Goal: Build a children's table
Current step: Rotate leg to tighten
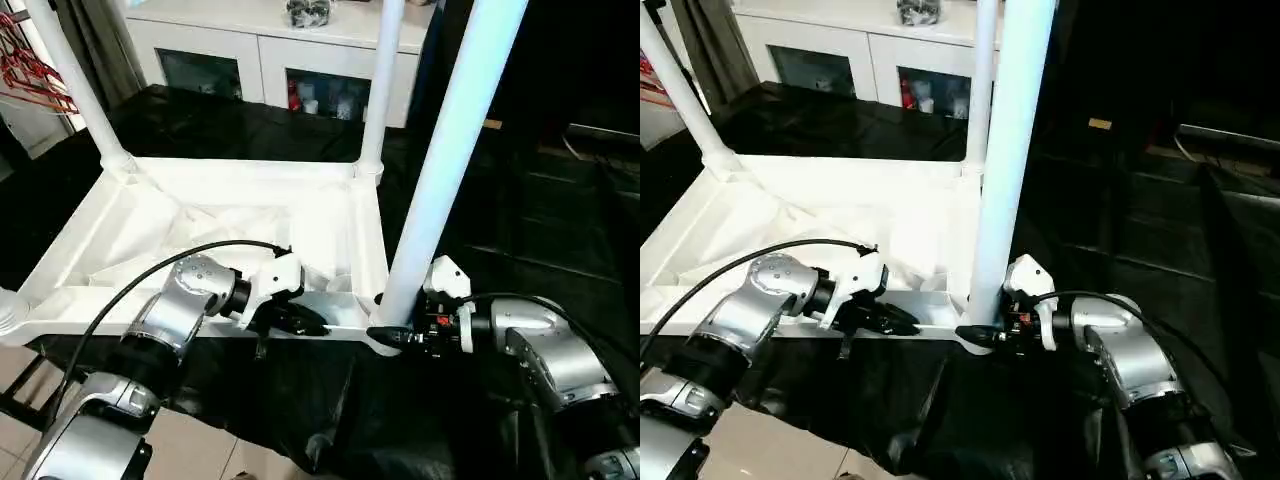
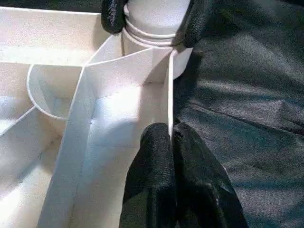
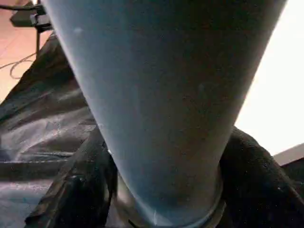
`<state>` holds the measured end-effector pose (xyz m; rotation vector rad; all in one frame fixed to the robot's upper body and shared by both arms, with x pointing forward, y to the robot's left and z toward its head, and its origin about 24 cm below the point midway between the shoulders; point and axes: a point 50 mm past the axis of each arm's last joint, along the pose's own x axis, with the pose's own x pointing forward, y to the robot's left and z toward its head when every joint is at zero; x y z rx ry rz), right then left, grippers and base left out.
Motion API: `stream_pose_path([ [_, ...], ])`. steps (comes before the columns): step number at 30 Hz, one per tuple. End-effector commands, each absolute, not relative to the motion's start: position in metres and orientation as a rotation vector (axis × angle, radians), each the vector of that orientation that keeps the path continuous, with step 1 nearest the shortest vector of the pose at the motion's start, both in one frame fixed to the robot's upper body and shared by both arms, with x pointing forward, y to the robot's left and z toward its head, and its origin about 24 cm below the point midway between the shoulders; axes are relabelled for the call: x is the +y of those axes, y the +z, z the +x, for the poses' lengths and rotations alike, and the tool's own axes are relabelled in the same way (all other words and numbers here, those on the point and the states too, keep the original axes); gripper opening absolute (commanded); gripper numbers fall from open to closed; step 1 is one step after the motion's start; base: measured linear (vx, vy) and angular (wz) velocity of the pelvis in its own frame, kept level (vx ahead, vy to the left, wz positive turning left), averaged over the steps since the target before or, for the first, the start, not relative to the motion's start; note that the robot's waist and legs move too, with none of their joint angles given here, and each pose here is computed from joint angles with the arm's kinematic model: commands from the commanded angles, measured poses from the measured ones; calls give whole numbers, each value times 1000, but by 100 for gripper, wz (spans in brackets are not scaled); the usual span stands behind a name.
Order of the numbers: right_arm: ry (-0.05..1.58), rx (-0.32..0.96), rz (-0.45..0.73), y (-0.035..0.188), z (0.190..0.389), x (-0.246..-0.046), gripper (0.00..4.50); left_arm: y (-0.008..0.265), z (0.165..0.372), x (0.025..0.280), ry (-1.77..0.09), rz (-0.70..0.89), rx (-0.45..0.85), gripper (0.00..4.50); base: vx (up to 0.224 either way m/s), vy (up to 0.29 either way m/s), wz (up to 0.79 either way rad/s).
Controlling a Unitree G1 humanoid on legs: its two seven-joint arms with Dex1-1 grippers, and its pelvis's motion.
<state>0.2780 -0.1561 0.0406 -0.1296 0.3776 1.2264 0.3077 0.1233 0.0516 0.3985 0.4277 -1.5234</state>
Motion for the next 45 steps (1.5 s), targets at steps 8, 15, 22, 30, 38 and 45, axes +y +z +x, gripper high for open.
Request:
stream_pose_path([
  [8,816,376,-74,11,295,-123,262,54,330,87,-1196,351,312,0,0,0,0],
  [15,520,377,25,9,315,-92,262,53,335,59,-1068,319,290,0,0,0,0],
  [22,574,297,12,20,321,-74,318,57,331,46,-1131,351,245,0,0,0,0],
  [30,742,267,-69,27,316,-106,372,55,315,62,-1345,361,245,0,0,0,0],
  [38,1063,292,-146,35,294,-134,372,52,311,86,-1425,378,286,0,0,0,0],
  [45,1249,356,-144,37,277,-144,336,55,311,108,-1464,403,320,0,0,0,0],
])
